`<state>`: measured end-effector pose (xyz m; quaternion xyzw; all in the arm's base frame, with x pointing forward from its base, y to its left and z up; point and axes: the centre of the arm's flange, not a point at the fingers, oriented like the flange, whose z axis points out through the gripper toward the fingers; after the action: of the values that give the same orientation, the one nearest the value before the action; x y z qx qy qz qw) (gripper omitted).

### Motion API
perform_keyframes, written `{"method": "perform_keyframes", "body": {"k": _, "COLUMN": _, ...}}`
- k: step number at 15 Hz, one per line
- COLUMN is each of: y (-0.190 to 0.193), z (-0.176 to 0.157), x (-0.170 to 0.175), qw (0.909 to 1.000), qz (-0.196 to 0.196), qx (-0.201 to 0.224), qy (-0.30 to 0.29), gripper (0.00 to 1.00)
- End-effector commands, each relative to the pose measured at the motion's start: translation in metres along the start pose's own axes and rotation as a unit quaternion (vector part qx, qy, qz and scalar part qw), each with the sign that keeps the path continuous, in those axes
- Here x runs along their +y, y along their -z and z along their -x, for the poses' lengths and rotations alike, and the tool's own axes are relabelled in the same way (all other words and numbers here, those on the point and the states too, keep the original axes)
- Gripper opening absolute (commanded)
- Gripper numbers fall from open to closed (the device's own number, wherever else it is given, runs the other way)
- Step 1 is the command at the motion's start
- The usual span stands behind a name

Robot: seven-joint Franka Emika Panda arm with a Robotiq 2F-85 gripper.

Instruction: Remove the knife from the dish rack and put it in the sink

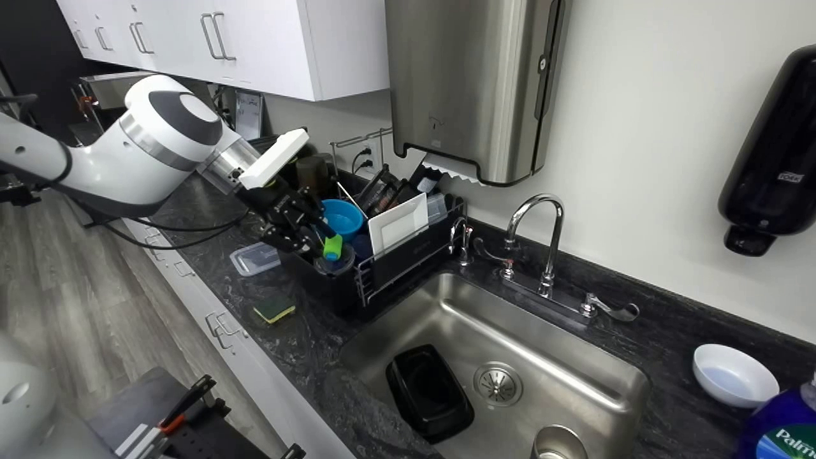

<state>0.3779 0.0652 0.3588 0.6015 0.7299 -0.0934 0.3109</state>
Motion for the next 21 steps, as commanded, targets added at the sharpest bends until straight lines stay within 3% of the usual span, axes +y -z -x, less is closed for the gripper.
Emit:
{"method": "perform_keyframes", "body": {"k": 1, "y": -0.001, "z": -0.006, "x": -0.003, "qw": 0.9999, "qz": -0.006, "qx": -0.015, "qy": -0.007, "gripper": 0.23}}
{"method": "perform_keyframes", "body": {"k": 4, "y": -0.001, "z": -0.007, "x": -0.004, "qw": 0.9997, "qz": -0.010, "qx": -0.021, "qy": -0.011, "gripper": 0.03}}
{"method": "perform_keyframes", "body": {"k": 5, "y": -0.001, "z": -0.007, "x": -0.003, "qw": 0.9996, "qz": -0.011, "qx": -0.022, "qy": -0.013, "gripper": 0.00}}
{"method": "perform_keyframes", "body": {"k": 11, "y": 0.006, "z": -0.007, "x": 0.005, "qw": 0.9992, "qz": 0.000, "qx": -0.026, "qy": -0.032, "gripper": 0.03}}
{"method": "perform_keyframes", "body": {"k": 16, "y": 0.031, "z": -0.003, "x": 0.032, "qw": 0.9971, "qz": 0.010, "qx": -0.040, "qy": -0.064, "gripper": 0.03}}
{"method": "perform_keyframes", "body": {"k": 21, "y": 0.044, "z": 0.007, "x": 0.042, "qw": 0.9957, "qz": 0.001, "qx": -0.065, "qy": -0.066, "gripper": 0.03}}
